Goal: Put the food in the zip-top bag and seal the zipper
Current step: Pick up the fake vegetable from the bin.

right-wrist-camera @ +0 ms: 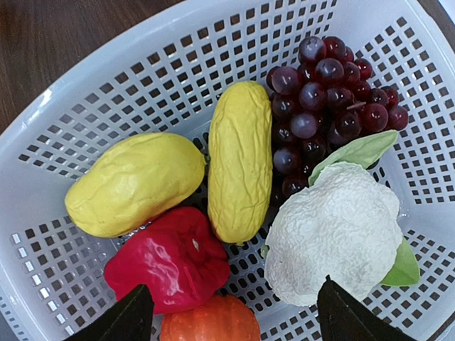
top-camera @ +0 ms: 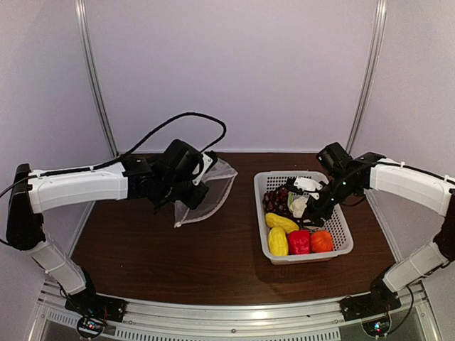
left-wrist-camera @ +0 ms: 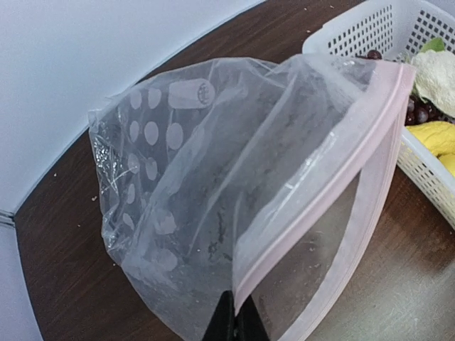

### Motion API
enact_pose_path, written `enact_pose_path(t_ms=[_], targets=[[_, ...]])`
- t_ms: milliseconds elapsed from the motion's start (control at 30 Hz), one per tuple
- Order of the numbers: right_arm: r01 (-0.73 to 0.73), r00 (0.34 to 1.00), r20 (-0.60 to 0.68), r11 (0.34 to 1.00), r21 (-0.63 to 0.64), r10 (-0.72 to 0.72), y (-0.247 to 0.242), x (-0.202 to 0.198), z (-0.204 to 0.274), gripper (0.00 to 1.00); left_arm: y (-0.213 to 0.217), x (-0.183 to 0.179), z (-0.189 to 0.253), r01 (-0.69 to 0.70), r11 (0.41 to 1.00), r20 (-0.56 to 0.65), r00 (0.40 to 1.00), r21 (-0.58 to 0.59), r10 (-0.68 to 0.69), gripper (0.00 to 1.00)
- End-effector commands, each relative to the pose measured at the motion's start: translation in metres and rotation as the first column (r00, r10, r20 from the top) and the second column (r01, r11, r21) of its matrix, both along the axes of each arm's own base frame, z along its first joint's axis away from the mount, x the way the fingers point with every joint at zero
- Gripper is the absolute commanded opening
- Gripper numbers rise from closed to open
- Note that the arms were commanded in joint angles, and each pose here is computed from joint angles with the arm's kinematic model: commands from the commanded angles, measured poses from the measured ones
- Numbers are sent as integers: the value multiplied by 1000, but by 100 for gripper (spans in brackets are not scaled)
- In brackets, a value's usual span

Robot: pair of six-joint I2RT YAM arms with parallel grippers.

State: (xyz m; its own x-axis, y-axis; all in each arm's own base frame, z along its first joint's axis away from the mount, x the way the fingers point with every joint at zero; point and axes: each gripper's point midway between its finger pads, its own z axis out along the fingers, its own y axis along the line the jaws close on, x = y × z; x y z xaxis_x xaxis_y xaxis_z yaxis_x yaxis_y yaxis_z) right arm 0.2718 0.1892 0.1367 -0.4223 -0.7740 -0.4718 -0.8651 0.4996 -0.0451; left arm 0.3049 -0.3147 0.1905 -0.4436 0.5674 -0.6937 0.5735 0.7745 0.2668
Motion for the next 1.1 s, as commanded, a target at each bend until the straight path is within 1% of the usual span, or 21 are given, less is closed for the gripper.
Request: enact_pose_path(t_ms=[0, 33, 100, 267, 400, 467, 600, 633, 700, 767, 800, 867, 967, 1067], targets=[[-19, 1000, 1, 997, -77, 19, -11, 0, -12, 80, 12, 19, 23, -39, 959, -27, 999, -281, 32, 0], [-26, 1000, -2, 996, -80, 26, -12, -2, -14, 80, 19, 20, 21, -57, 950, -35, 998, -307, 49, 0], [-48, 999, -8, 996, -79, 48, -13, -8, -17, 79, 22, 21, 25, -57, 936, -7, 998, -346, 58, 0], [-98, 995, -36, 994, -41, 96, -9, -20, -27, 80, 10, 17, 18, 8, 933, -12, 1000, -361, -13, 0], [-116, 993, -38, 993, -5, 115, 4, -9, -26, 80, 6, 22, 8, 4, 933, -10, 1000, -360, -9, 0], [-105, 994, -26, 994, 14, 105, 9, 2, -20, 80, 3, 30, 12, -23, 934, -20, 1000, -357, 17, 0], [-70, 997, -12, 997, 33, 70, 11, 14, -8, 79, 9, 44, 5, -98, 926, -66, 995, -365, 79, 0], [-64, 998, -8, 998, 27, 65, 9, 14, -7, 79, 15, 47, 3, -122, 919, -76, 992, -376, 101, 0], [-56, 998, 3, 998, 3, 56, 3, 13, -5, 79, 30, 48, 7, -180, 885, -142, 981, -430, 131, 0], [-32, 999, 16, 999, -34, 32, -5, 14, -6, 79, 35, 45, 15, -163, 850, -158, 983, -502, 95, 0], [-23, 1000, 16, 999, -45, 24, -8, 14, -7, 80, 41, 45, 15, -172, 836, -159, 982, -522, 103, 0], [-22, 1000, -14, 998, -55, 21, -11, 9, -13, 79, 45, 45, 15, -178, 823, -155, 982, -539, 111, 0], [-54, 994, -96, 998, -42, 50, -11, -11, -24, 78, 41, 47, 10, -176, 825, -206, 976, -537, 74, 0], [-65, 989, -140, 997, -49, 57, -13, -22, -35, 78, 40, 52, 7, -178, 816, -248, 968, -550, 44, 0]])
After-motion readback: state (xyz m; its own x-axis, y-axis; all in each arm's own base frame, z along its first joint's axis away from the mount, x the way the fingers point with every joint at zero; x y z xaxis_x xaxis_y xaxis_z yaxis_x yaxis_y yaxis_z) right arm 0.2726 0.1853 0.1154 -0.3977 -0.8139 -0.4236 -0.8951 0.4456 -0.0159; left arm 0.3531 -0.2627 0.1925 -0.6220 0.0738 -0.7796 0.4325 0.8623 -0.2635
